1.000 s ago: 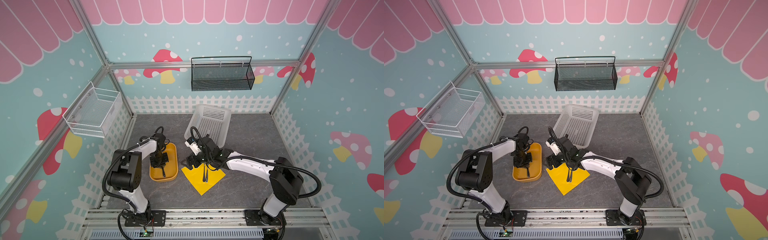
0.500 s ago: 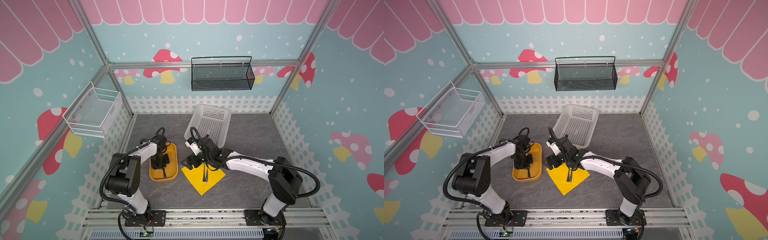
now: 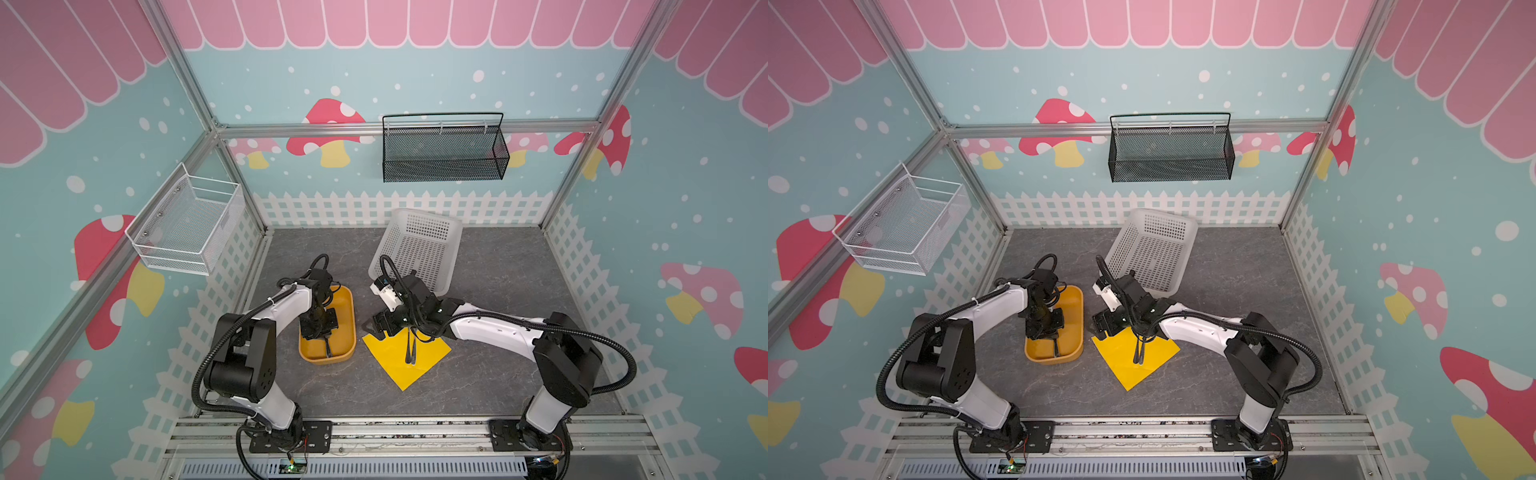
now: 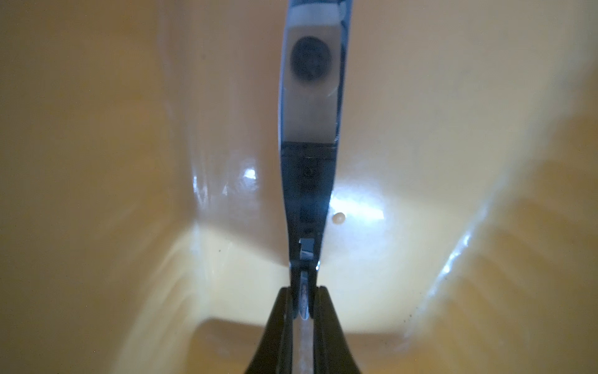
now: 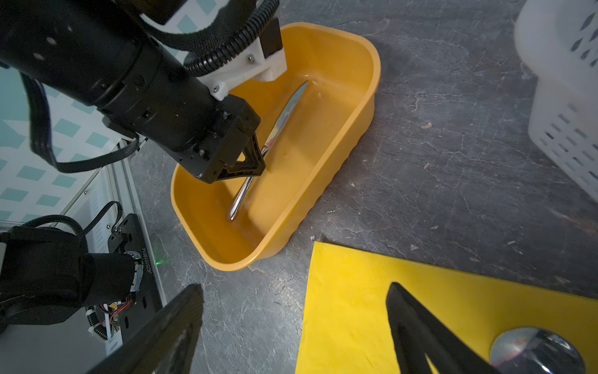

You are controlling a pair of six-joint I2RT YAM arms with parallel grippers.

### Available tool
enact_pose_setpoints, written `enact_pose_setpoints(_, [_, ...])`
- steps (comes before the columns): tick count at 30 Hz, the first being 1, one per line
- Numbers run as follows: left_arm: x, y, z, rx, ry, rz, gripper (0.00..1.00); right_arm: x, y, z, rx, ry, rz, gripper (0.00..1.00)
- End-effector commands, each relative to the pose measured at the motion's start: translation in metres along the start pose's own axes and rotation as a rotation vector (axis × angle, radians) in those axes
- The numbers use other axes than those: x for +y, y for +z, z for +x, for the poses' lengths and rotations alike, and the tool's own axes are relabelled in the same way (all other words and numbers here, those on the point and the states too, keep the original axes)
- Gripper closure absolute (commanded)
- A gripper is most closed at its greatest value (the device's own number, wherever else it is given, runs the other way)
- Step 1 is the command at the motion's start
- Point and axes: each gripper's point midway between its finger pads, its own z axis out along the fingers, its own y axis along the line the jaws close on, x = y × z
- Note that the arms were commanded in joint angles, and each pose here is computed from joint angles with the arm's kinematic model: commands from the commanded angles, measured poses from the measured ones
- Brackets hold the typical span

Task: Place the utensils on the paper napkin and roll it up
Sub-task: 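Close the left gripper on the knife handle and lift it from the tray, then carry the knife with the left gripper over the napkin beside the spoon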

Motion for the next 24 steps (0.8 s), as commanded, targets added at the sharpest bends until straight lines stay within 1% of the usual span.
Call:
enact_pose_setpoints(1, [-0.003,-0.018,-0.009,-0.039,0.037,-0.003,0.89,0.001,0.0,-0.007,-0.015,-0.012,0.009,0.1])
enact_pose_setpoints(5, [-0.006,-0.028,-0.014,-0.053,0.048,0.004,0.89,-0.002,-0.005,-0.008,-0.029,-0.019,0.029,0.1])
enact_pose_setpoints(7, [-0.01,-0.033,-0.015,-0.054,0.058,0.016,0.89,-0.007,-0.008,-0.008,-0.035,-0.004,0.054,0.1])
enact_pose_setpoints(14, [-0.012,-0.055,-0.009,-0.07,0.079,0.03,0.89,-0.017,-0.02,-0.009,-0.067,0.024,0.108,0.09])
enact_pose_setpoints(17, [-0.02,-0.071,-0.002,-0.081,0.116,0.046,0.89,-0.026,-0.03,-0.012,-0.103,0.059,0.168,0.09])
enact_pose_setpoints(20, [-0.04,-0.088,0.007,-0.104,0.153,0.111,0.89,-0.037,-0.044,-0.015,-0.153,0.095,0.223,0.09])
enact_pose_setpoints(22, [-0.051,-0.097,0.011,-0.119,0.169,0.134,0.89,-0.05,-0.054,-0.011,-0.176,0.161,0.259,0.09])
enact_pose_setpoints(24, [-0.065,-0.101,0.016,-0.123,0.194,0.162,0.89,-0.058,-0.062,-0.006,-0.2,0.224,0.262,0.09])
